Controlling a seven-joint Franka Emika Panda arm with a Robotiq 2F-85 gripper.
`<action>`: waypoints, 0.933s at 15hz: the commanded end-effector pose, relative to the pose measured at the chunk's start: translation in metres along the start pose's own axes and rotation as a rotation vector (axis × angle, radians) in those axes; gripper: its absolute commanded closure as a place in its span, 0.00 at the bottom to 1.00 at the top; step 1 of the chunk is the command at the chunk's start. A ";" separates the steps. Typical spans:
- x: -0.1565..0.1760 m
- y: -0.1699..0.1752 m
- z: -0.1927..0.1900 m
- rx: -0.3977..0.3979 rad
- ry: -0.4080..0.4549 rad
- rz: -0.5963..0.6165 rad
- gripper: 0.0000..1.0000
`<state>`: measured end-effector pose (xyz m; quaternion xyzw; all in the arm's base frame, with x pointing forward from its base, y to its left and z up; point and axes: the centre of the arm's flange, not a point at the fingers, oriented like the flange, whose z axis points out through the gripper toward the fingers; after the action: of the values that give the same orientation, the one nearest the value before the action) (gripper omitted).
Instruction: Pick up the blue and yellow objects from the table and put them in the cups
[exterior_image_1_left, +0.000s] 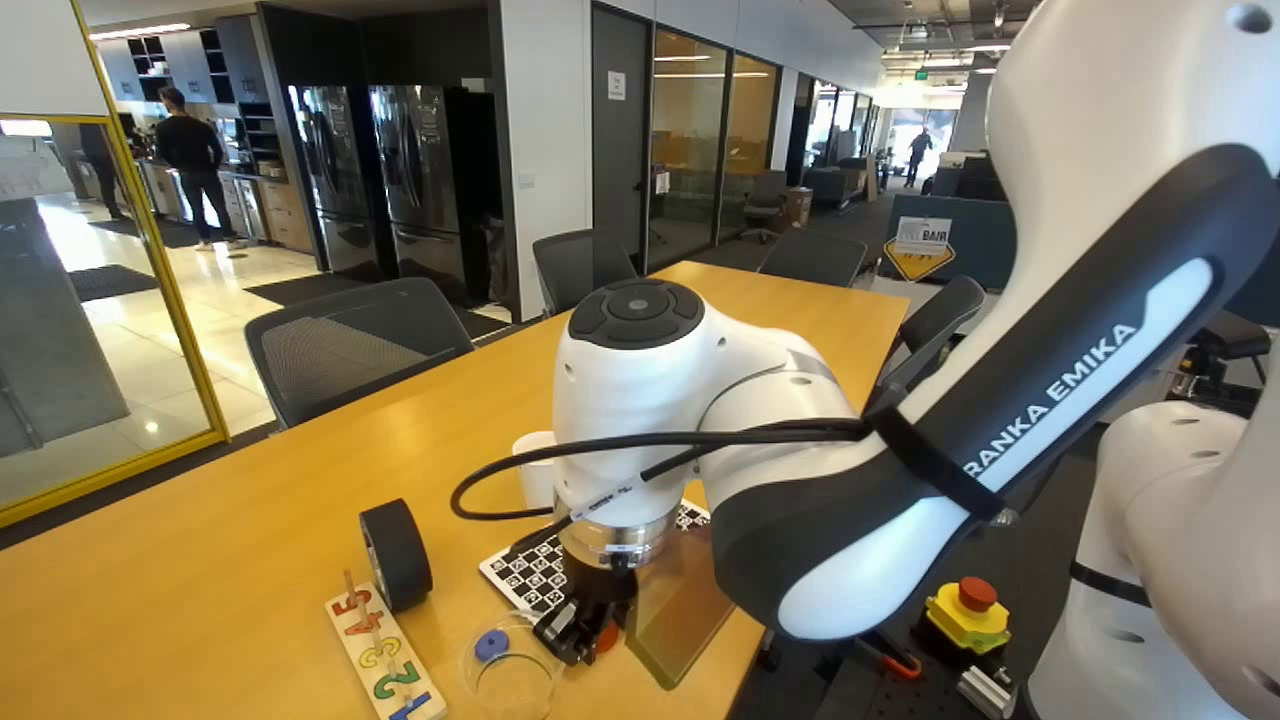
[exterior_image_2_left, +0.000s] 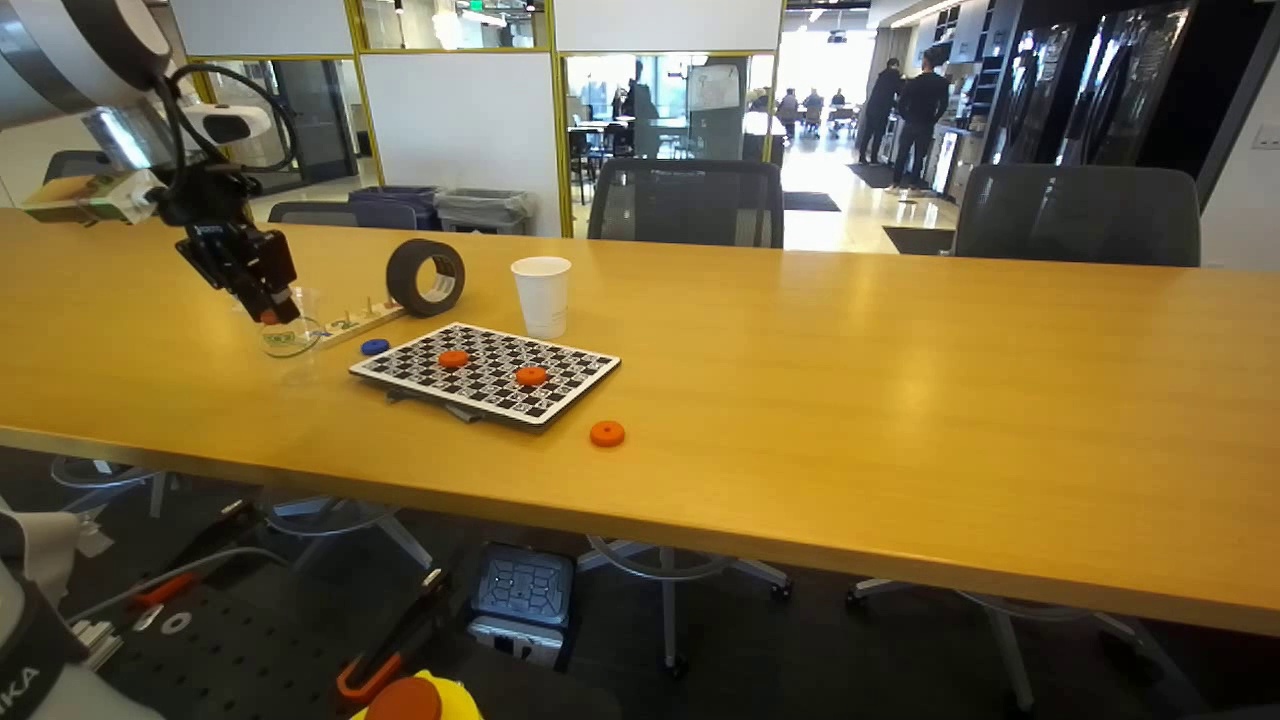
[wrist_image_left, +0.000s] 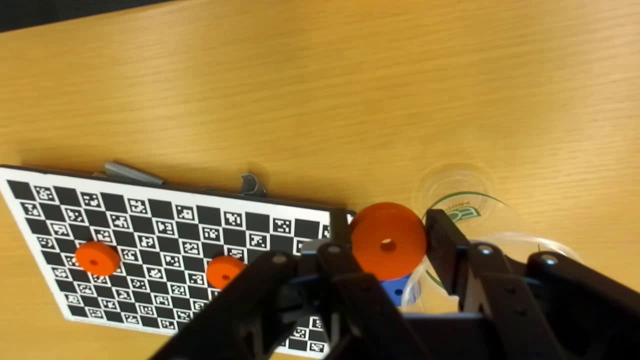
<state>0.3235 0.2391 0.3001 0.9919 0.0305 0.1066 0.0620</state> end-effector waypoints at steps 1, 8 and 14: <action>0.011 -0.010 -0.023 -0.014 0.065 -0.016 0.83; 0.044 -0.021 -0.026 0.050 0.074 -0.053 0.83; 0.062 -0.025 -0.009 0.085 0.002 -0.082 0.83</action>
<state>0.3614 0.2637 0.3207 0.9900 0.0655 0.1185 0.0398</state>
